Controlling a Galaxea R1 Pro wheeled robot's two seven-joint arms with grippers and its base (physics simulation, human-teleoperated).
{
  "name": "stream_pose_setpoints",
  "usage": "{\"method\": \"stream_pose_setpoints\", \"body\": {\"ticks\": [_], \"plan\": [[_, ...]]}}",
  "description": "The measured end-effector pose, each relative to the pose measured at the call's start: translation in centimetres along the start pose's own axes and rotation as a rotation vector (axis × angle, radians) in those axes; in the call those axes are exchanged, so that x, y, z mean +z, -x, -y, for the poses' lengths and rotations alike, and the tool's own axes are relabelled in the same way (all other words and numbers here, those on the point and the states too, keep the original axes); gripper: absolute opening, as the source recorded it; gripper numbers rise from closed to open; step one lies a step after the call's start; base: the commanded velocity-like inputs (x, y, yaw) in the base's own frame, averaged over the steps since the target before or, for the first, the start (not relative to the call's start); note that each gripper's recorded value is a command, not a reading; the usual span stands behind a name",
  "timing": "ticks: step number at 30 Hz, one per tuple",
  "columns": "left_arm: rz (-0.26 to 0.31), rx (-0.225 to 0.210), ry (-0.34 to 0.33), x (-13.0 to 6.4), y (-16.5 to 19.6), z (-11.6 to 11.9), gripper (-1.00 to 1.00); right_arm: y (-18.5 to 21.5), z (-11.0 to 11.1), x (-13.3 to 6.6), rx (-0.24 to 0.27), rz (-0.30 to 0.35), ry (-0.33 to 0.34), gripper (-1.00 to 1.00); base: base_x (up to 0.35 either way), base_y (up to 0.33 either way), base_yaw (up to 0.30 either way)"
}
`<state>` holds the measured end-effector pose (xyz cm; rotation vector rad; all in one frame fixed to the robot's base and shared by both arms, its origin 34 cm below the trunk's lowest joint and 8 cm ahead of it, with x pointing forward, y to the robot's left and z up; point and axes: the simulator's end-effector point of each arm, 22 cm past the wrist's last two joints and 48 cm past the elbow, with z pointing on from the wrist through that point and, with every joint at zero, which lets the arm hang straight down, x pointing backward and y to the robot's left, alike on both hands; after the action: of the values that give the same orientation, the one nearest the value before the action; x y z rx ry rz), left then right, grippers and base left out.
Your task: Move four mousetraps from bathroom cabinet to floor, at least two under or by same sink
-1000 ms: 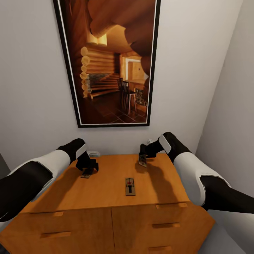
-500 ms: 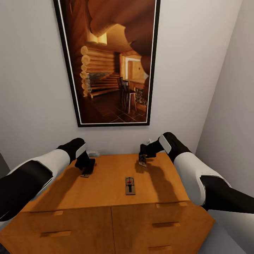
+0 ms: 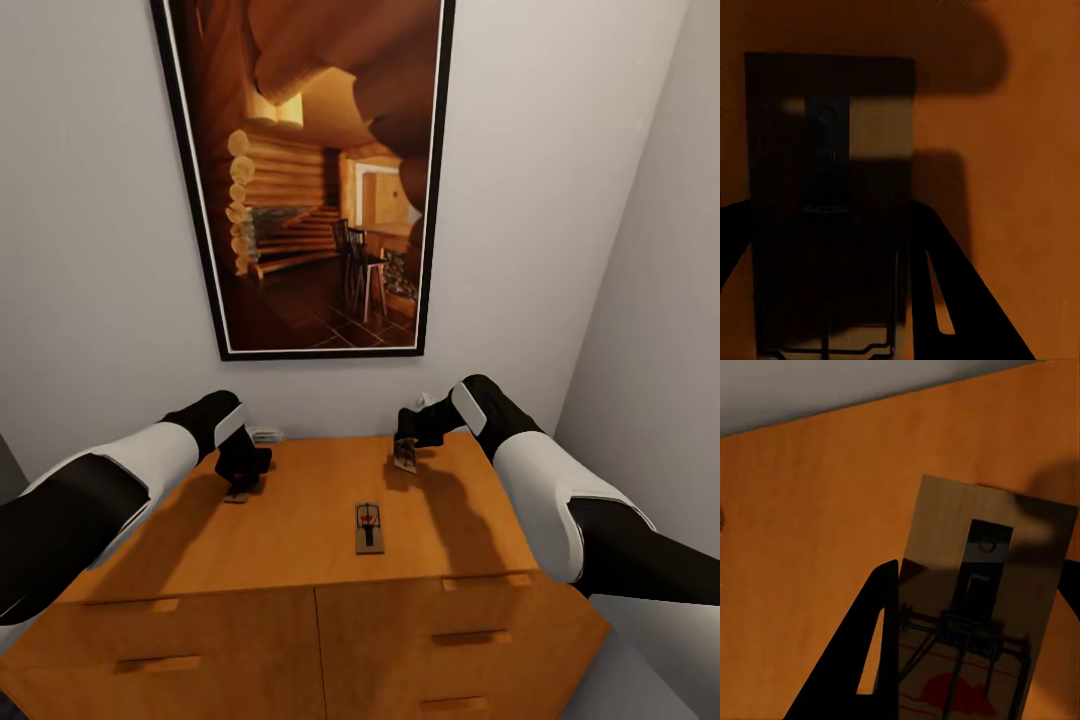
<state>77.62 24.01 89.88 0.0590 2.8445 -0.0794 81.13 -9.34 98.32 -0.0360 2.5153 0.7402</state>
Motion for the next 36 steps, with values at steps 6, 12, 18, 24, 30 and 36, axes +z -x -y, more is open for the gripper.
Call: {"method": "stream_pose_setpoints", "body": {"ticks": [6,12,18,24,30,36], "plan": [[-0.015,0.016,0.022,0.0,-0.3,-0.4,-1.00,0.5,-0.4,-0.4,0.001,-0.002,0.001,-1.00,0.000,0.000,0.000],[-0.028,0.008,0.023,-0.5,-0.5,-0.4,-1.00,0.9,-0.8,-1.0,0.001,-0.002,0.001,-1.00,0.000,0.000,0.000],[-0.031,0.015,0.018,-1.3,-0.4,0.2,-1.00,1.4,-1.3,-1.7,0.001,-0.003,0.000,-1.00,0.000,0.000,0.000],[-0.033,0.019,0.034,-2.1,-0.2,0.1,-1.00,1.7,-1.7,-2.3,0.002,-0.004,-0.001,-1.00,0.000,0.000,0.000],[-0.030,0.030,0.094,-3.0,0.1,-0.6,-1.00,2.0,-2.1,-2.9,0.002,-0.006,-0.001,-1.00,0.000,0.000,0.000],[-0.033,0.035,0.092,-3.8,0.2,-0.1,-1.00,2.0,-2.2,-3.3,-0.026,-0.017,-0.026,-1.00,0.000,0.000,0.000]]}}
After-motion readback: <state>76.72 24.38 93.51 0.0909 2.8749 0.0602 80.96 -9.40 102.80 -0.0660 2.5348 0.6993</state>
